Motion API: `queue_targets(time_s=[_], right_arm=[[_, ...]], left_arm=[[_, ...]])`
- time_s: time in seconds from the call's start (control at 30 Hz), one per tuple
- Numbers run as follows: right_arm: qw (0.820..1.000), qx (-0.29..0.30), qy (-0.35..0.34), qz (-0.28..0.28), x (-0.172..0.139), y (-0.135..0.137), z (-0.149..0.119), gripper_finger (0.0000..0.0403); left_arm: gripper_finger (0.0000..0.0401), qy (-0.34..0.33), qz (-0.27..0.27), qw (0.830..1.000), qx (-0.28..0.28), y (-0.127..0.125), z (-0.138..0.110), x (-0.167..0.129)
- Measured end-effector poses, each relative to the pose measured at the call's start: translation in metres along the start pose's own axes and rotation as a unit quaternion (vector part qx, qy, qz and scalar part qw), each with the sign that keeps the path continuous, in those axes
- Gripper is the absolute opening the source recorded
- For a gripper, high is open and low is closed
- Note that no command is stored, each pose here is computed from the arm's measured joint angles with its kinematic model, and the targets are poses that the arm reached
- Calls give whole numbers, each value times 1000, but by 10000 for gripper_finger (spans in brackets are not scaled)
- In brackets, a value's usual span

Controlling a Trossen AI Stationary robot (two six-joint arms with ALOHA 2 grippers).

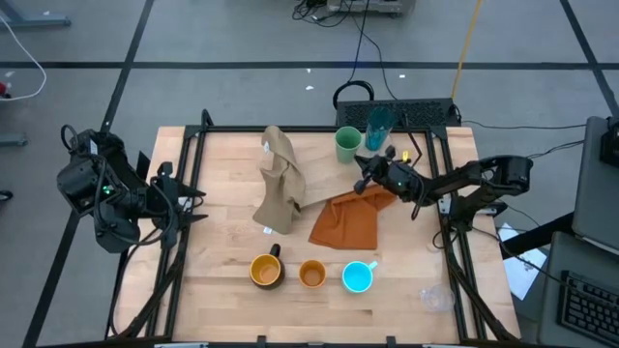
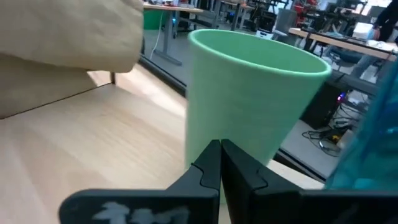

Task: Stack small to large cups/mugs on shelf
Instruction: Put the green cup on the shelf, then put the black mug on the shelf

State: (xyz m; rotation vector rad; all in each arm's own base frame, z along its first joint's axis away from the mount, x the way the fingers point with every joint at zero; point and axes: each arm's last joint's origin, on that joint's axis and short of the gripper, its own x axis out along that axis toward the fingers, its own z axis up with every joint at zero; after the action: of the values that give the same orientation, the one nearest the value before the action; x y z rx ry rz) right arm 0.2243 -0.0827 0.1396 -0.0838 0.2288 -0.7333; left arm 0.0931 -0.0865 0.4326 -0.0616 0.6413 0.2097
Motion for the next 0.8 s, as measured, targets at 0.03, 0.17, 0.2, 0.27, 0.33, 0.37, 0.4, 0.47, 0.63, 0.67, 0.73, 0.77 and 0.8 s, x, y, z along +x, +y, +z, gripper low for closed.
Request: queue_targets(time_s=[0.03,0.17,0.2,0.27,0.33,0.37,0.4,0.47,0.63,0.67,0.73,0.77,0.8], right_arm=[[1000,-1,-2,5,-2,2,0,0],[999,-29,11,25,-18,15,-1,0],[999,-37,12,24,-23,19,0,0],[998,-54,7,27,-38,27,5,0],[997,-57,-10,47,-55,35,14,0],[996,-54,-22,64,-63,39,20,0],[995,-52,-36,82,-72,41,26,0],[989,-46,-73,118,-91,44,39,0],[964,-80,-152,203,-139,45,62,0],[959,-75,-168,215,-147,43,66,2],[951,-54,-196,232,-162,37,74,11],[946,-42,-211,243,-169,33,77,20],[940,-28,-223,255,-176,29,81,31]], left_arm=[[241,0,0,1000,-1,0,0,0],[241,4,-3,1000,-13,0,0,0],[241,4,-3,1000,-14,0,0,0],[241,4,-4,1000,-14,0,0,0],[241,7,-6,1000,-12,0,0,0],[241,8,-6,1000,-8,0,0,0],[241,8,-6,1000,-5,0,0,0],[241,5,-3,1000,2,0,0,0],[241,-3,5,1000,3,2,0,0],[241,-5,7,1000,6,3,1,0],[241,-12,14,1000,17,3,1,0],[241,-16,17,999,25,3,1,0],[241,-22,20,999,29,4,2,-1]])
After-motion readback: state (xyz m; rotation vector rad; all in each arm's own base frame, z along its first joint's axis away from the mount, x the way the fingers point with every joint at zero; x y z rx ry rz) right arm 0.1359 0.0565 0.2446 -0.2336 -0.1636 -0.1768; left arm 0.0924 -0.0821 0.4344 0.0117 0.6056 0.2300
